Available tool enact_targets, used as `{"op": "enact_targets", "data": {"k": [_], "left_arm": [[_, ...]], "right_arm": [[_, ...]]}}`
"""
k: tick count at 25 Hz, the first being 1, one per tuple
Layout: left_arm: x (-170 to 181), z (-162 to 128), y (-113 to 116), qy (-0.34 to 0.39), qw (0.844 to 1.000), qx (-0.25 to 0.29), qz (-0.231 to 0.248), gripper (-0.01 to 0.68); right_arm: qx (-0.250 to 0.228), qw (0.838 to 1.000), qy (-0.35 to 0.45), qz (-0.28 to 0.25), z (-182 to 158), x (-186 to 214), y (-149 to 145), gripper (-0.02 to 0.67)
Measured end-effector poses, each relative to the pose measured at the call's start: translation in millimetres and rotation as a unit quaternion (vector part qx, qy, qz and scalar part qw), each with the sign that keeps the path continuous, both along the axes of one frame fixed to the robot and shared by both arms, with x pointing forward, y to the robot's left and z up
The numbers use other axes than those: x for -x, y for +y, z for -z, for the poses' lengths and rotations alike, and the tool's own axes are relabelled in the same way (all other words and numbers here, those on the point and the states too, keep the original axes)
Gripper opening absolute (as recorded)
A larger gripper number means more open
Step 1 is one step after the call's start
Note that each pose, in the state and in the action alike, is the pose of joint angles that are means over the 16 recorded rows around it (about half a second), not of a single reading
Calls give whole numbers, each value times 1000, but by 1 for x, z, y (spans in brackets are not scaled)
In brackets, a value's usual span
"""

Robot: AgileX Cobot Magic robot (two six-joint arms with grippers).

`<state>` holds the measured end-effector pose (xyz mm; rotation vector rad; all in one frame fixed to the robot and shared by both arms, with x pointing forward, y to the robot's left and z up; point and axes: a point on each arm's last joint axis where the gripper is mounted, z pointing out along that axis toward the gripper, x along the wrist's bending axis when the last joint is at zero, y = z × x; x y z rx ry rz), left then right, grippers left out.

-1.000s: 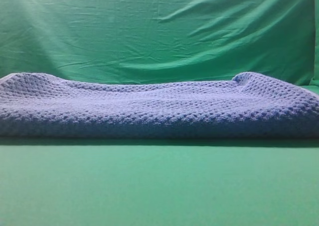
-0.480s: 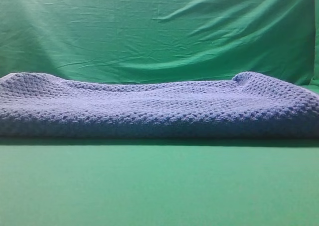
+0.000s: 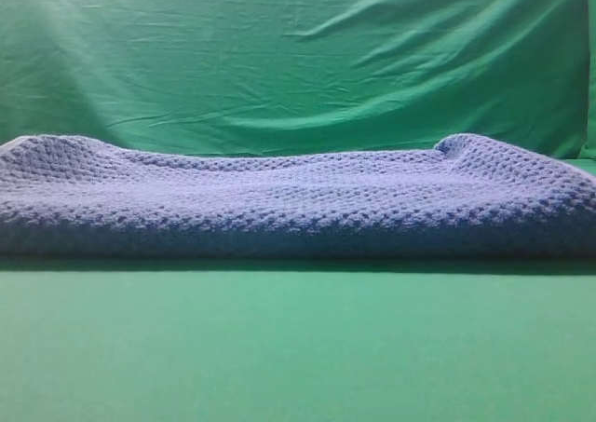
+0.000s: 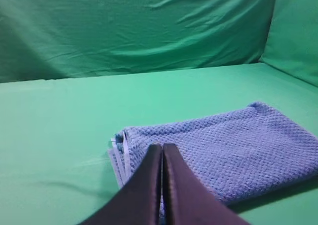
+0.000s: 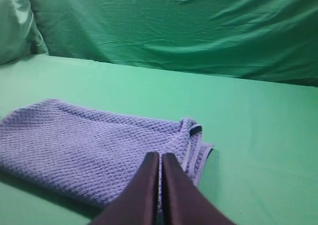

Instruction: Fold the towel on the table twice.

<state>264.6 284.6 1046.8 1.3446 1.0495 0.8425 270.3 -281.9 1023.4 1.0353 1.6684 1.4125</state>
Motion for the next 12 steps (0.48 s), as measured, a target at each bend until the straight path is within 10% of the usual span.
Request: {"op": "enact_targets", "data": {"k": [12], "left_arm": [[-21,46,-1,0,1000,18,-23,0]], "right_arm": [[-3,1000,-25,5,16,-9,3,0]]}}
